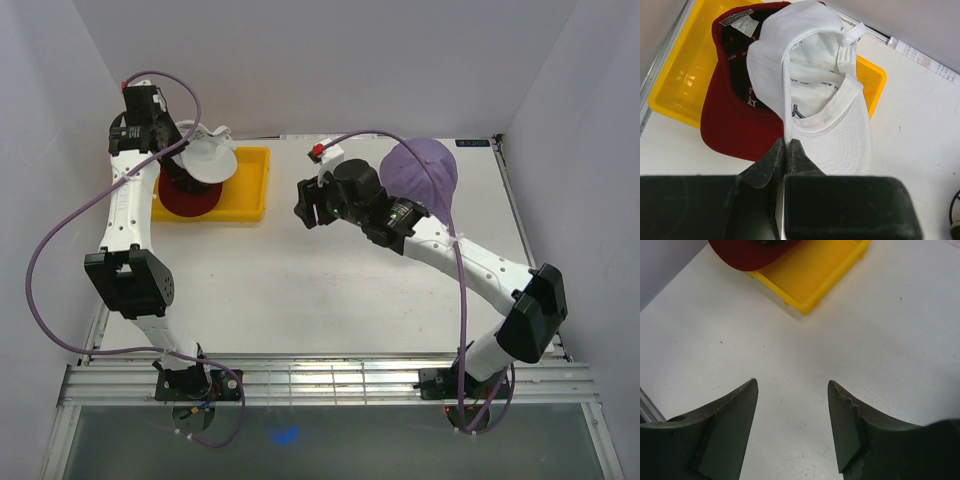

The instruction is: Stack the hats

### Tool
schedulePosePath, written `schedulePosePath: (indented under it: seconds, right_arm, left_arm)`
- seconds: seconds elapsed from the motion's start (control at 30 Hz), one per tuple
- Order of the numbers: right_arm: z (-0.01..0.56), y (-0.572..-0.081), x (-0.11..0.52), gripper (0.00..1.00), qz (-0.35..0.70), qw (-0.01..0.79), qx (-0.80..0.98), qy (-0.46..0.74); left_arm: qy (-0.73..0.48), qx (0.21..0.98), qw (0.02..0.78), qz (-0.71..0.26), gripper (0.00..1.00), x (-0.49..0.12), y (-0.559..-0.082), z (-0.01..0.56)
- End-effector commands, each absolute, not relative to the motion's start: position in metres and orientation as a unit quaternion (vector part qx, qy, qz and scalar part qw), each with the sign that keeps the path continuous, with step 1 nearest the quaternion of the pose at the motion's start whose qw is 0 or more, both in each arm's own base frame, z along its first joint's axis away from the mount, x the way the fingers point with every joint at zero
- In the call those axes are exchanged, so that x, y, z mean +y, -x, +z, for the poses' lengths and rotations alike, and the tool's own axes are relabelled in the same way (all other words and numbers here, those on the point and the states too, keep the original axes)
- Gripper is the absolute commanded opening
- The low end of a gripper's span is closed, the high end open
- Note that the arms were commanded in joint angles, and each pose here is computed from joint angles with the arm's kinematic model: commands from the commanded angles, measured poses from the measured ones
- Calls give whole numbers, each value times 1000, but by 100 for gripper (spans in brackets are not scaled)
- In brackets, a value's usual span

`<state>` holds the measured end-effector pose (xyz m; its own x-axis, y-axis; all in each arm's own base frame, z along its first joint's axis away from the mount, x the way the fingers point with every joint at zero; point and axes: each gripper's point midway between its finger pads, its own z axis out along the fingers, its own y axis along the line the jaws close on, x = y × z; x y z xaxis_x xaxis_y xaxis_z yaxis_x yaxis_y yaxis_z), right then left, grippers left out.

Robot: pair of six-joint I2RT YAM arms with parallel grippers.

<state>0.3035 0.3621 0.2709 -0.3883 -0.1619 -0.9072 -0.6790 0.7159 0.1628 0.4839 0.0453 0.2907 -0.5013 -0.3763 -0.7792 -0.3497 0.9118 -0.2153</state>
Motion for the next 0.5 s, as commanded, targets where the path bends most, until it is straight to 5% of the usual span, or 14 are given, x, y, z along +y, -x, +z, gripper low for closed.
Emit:
schedulePosePath:
  seconds: [0.0, 0.47]
  right_arm:
    - [308, -306, 384, 64, 264, 523, 757, 287]
    - [302, -293, 434, 65, 277, 510, 747, 326]
  left_arm:
    - [197, 840, 505, -41, 0, 32, -470, 341]
    - [204, 869, 450, -30, 0, 29, -428, 293]
